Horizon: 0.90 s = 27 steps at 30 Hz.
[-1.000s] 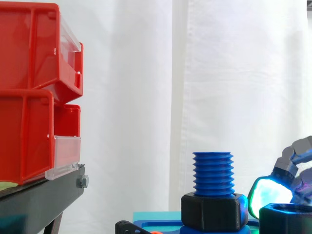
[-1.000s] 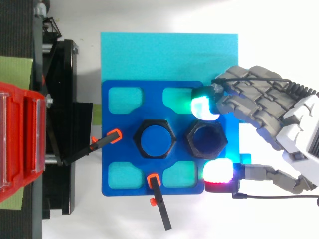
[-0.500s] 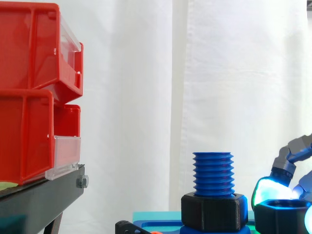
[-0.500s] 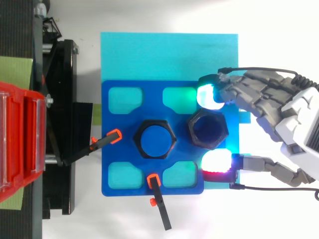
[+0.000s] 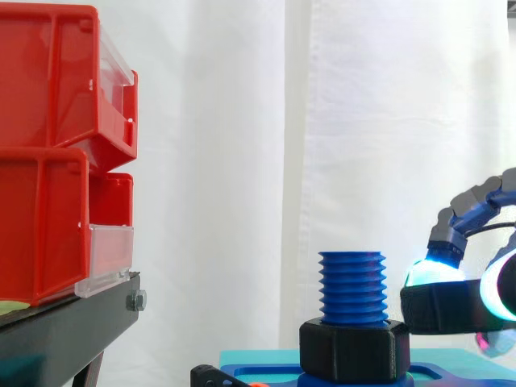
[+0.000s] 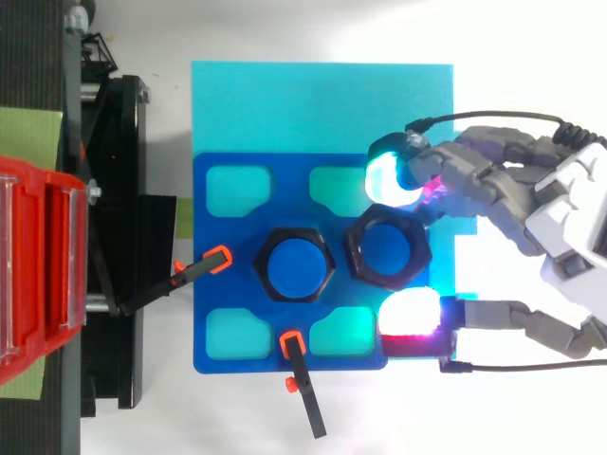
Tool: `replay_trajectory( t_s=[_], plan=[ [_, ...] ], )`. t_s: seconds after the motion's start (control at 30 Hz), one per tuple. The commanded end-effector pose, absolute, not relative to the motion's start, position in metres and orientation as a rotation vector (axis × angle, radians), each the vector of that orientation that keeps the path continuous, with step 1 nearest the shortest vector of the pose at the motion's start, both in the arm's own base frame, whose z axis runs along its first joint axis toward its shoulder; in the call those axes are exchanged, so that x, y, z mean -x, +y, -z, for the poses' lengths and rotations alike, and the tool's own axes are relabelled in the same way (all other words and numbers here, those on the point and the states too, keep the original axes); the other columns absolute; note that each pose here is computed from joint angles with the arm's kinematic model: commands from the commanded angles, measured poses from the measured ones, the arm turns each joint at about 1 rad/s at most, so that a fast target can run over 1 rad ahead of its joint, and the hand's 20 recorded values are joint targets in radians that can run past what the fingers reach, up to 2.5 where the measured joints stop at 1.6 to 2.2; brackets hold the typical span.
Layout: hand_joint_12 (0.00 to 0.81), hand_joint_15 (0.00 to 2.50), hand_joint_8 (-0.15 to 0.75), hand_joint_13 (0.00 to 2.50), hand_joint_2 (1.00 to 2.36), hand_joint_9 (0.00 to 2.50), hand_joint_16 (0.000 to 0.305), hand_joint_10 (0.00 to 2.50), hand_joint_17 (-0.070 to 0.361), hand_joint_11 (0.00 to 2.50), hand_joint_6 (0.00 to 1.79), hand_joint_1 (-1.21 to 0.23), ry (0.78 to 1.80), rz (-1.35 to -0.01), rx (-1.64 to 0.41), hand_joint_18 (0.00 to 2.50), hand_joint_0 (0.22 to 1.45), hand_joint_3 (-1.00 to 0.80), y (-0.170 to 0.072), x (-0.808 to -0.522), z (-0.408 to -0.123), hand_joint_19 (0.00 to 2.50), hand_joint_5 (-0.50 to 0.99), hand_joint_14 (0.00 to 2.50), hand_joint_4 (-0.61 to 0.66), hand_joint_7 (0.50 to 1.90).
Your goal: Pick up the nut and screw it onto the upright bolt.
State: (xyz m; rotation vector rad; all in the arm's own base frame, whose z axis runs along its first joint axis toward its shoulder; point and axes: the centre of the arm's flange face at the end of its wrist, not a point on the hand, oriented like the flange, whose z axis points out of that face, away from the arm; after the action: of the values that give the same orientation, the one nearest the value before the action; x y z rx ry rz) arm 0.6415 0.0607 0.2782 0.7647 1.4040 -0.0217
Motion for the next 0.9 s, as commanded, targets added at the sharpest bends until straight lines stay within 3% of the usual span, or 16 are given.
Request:
replay_trajectory(
  t_s=[0.0,0.23,0.5,0.87],
  plan=[
    [0.368,0.3,0.32,0.9,1.0,0.96,0.037,0.02,0.083,0.69,0.5,-0.72,1.526,0.049,-0.773,0.63,0.59,-0.5,0.051,-0.621,-0.292,0.18,-0.17,0.01,0.31,0.94],
    [0.37,0.3,0.322,0.89,1.0,0.95,0.037,0.02,0.084,0.68,0.5,-0.72,1.512,0.034,-0.757,0.62,0.59,-0.5,0.049,-0.62,-0.311,0.18,-0.17,0.01,0.31,0.93],
    [0.374,0.29,0.32,0.88,1.0,0.94,0.037,0.02,0.084,0.68,0.5,-0.71,1.491,-0.044,-0.705,0.62,0.59,-0.5,0.043,-0.643,-0.347,0.18,-0.17,0.01,0.31,0.93],
    [0.373,0.3,0.318,0.88,1.0,0.93,0.037,0.02,0.084,0.67,0.5,-0.71,1.4,-0.142,-0.648,0.61,0.59,-0.5,0.039,-0.664,-0.361,0.18,-0.17,0.01,0.3,0.93]
  ],
)
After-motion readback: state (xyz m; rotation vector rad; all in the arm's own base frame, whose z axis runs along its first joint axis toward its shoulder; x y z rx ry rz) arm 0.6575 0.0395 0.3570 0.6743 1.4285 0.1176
